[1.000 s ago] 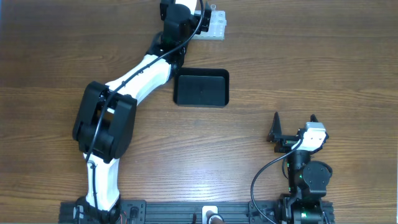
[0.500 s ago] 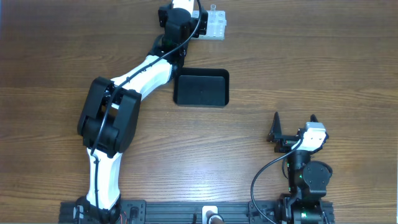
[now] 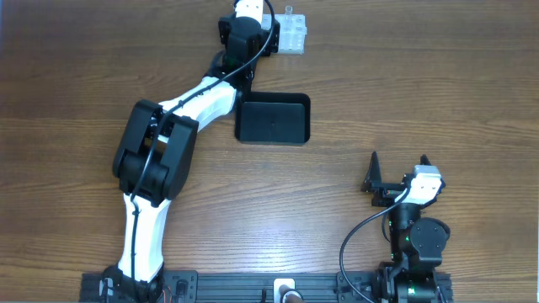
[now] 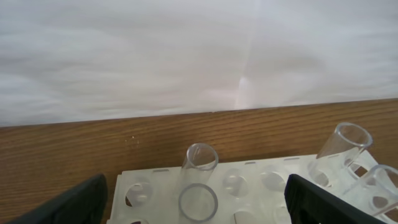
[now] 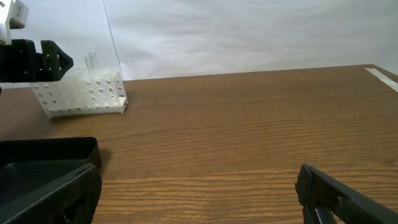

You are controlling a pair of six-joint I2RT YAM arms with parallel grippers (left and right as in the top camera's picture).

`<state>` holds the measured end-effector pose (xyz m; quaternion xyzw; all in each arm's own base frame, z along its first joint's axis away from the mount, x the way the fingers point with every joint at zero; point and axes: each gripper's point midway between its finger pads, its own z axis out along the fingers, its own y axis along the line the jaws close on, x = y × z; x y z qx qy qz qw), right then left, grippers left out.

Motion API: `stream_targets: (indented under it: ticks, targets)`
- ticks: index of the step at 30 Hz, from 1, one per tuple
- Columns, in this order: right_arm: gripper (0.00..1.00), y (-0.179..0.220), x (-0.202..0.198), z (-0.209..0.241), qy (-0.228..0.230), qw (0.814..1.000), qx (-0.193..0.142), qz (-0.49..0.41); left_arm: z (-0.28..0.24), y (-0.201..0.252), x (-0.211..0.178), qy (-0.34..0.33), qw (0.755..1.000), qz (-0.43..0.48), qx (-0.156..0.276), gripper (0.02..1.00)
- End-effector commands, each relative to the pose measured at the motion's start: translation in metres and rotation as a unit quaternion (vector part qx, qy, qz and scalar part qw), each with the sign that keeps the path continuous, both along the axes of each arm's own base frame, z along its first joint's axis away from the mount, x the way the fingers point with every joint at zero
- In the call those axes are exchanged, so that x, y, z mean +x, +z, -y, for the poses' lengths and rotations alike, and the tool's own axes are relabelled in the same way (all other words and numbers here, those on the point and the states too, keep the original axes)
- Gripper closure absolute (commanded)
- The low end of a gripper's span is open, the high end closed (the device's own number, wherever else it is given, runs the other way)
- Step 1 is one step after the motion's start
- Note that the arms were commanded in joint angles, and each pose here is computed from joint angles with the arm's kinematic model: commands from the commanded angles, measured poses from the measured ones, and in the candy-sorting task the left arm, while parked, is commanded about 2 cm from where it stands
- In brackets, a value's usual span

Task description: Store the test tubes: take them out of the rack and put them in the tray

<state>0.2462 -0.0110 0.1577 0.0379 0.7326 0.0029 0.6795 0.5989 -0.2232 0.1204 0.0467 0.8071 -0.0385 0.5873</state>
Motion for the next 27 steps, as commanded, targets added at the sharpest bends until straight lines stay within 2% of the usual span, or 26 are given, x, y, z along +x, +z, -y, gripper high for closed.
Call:
stream_targets:
  ticks: [1, 10, 24, 27]
  targets:
    - [0.009, -0.001, 0.000, -0.002, 0.005, 1.000, 0.005, 0.001, -0.007, 0.002, 0.005, 0.013, 1.000, 0.002, -0.006, 0.130]
    - [0.009, -0.001, 0.000, -0.002, 0.005, 1.000, 0.005, 0.001, -0.007, -0.003, 0.004, 0.013, 1.000, -0.004, -0.003, 0.145]
    - [0.009, -0.001, 0.000, -0.002, 0.005, 1.000, 0.005, 0.001, -0.007, -0.012, 0.004, 0.015, 1.000, -0.012, -0.009, 0.288]
    - [0.009, -0.001, 0.000, -0.002, 0.005, 1.000, 0.005, 0.001, -0.006, -0.012, 0.004, 0.014, 1.000, -0.012, -0.009, 0.292]
